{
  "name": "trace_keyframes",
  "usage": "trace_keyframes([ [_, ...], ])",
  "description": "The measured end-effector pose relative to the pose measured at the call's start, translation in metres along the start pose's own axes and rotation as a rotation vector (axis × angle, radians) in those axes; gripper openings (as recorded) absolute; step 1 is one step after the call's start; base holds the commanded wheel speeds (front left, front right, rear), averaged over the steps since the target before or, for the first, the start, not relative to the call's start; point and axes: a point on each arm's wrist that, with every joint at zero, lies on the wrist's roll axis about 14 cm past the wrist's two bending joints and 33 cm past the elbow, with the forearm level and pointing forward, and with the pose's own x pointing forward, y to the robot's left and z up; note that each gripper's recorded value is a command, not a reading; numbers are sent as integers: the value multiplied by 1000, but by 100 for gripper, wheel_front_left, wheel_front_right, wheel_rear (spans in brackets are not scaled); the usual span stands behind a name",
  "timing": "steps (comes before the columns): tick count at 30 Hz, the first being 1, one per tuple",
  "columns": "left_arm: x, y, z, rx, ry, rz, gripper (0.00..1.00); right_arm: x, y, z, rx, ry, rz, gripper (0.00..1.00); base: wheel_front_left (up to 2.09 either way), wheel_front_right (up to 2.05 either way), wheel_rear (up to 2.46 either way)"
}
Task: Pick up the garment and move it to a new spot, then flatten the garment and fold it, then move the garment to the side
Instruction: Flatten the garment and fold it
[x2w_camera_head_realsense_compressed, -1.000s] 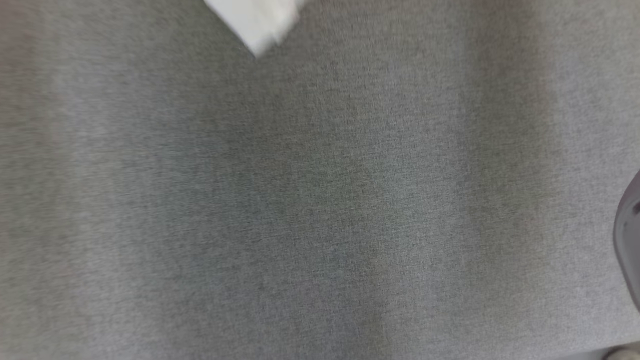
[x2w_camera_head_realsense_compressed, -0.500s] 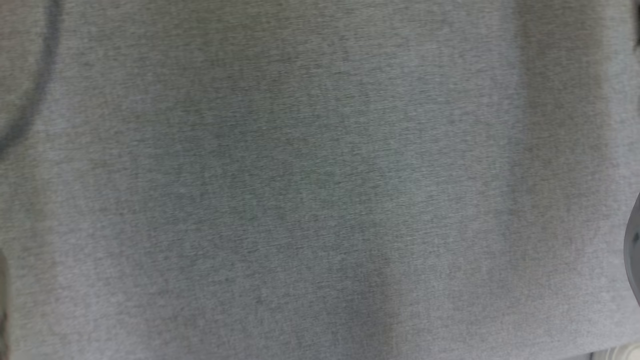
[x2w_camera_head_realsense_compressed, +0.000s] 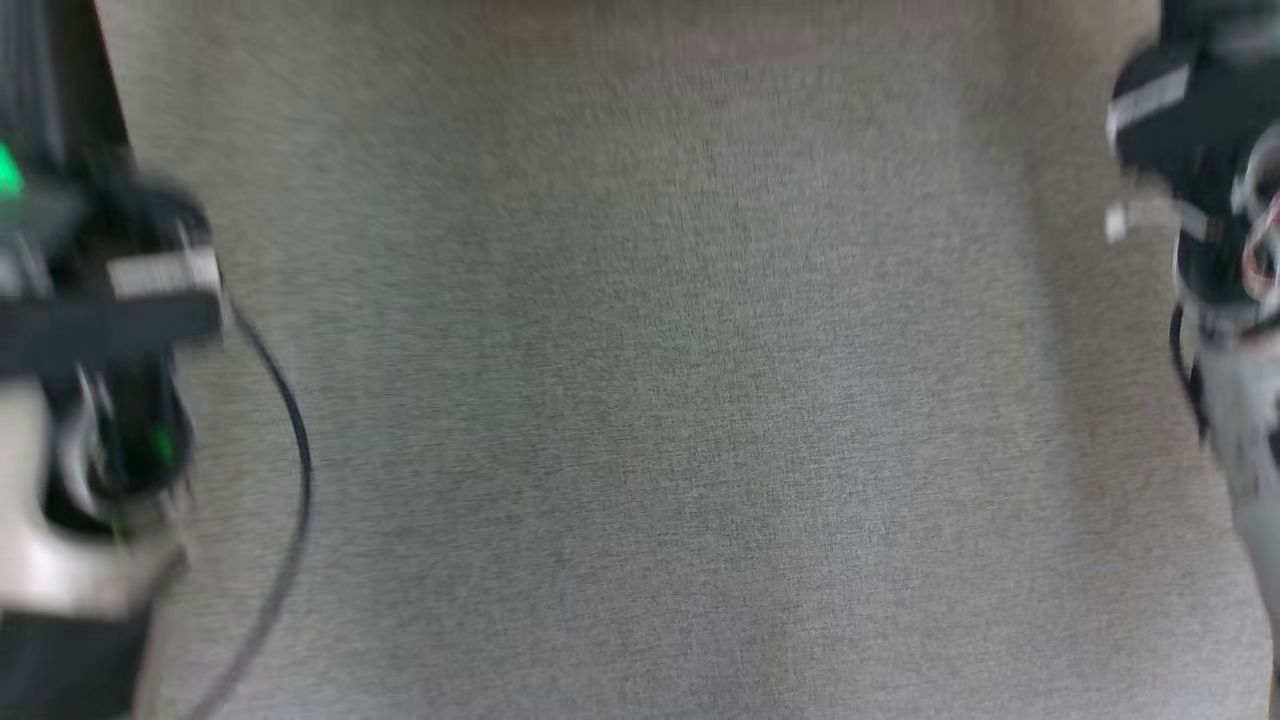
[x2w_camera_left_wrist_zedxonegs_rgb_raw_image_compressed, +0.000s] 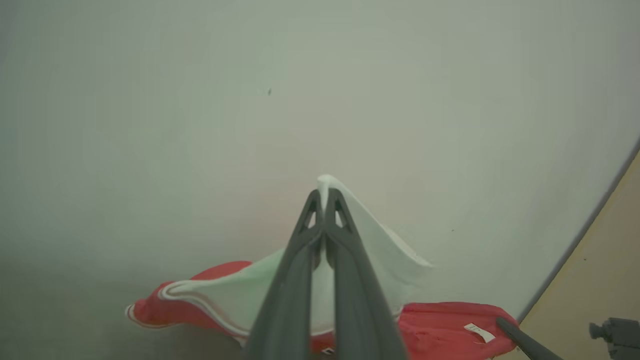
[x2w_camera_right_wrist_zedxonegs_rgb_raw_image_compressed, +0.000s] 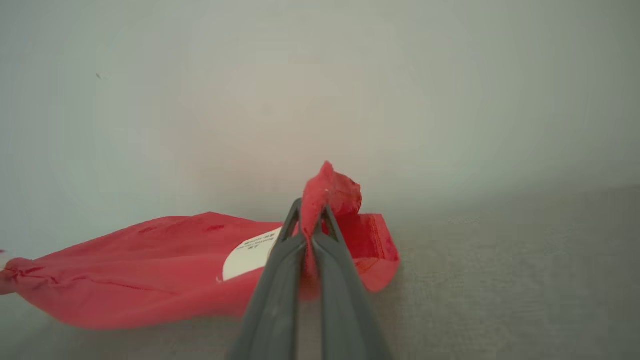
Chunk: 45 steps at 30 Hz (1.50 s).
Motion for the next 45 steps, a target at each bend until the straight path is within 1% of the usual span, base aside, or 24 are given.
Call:
trace_keyframes([
  [4, -49, -4, -2, -74, 67, 97, 0, -41, -6, -5, 54, 49, -43, 0, 0, 0, 0],
  [5, -62, -7, -4, -77, 93, 117, 0, -53, -9, -8, 65, 69, -61, 0, 0, 0, 0],
  [6, -62, -7, -4, -77, 93, 117, 0, -53, -9, -8, 65, 69, -61, 0, 0, 0, 0],
  [8, -87, -11, -6, -123, 127, 167, 0, -76, -14, -16, 90, 110, -99, 0, 0, 0, 0],
  [9, -112, -15, -10, -138, 166, 209, 0, -97, -18, -21, 106, 143, -137, 0, 0, 0, 0],
  [10, -124, -19, -12, -152, 185, 229, 0, -108, -19, -25, 120, 159, -155, 0, 0, 0, 0],
  [16, -189, -30, -17, -167, 276, 337, 0, -167, -9, -42, 214, 250, -230, 0, 0, 0, 0],
  [19, -215, -34, -21, -161, 320, 377, 0, -196, -2, -57, 231, 332, -255, 0, 0, 0, 0],
  [22, -235, -41, -25, -138, 371, 394, 0, -219, 6, -63, 264, 375, -271, 0, 0, 0, 0],
  [25, -250, -51, -27, -162, 403, 400, 0, -238, 8, -66, 266, 413, -288, 0, 0, 0, 0],
  [29, -280, -60, -37, -179, 513, 421, 0, -267, 10, -75, 259, 499, -310, 0, 0, 0, 0],
  [31, -293, -62, -39, -186, 558, 437, 0, -276, 6, -70, 235, 500, -330, 0, 0, 0, 0],
  [35, -315, -68, -47, -210, 653, 460, 0, -282, -2, -56, 187, 468, -359, 0, 0, 0, 0],
  [38, -313, -72, -43, -213, 637, 451, 0, -285, -1, -57, 199, 465, -358, 0, 0, 0, 0],
  [41, -309, -75, -39, -216, 619, 439, 0, -281, 8, -57, 243, 448, -327, 0, 0, 0, 0],
  [44, -315, -79, -45, -226, 673, 443, 0, -284, 11, -62, 239, 471, -323, 0, 0, 0, 0],
  [45, -321, -80, -48, -226, 713, 446, 0, -288, 9, -66, 221, 494, -332, 0, 0, 0, 0],
])
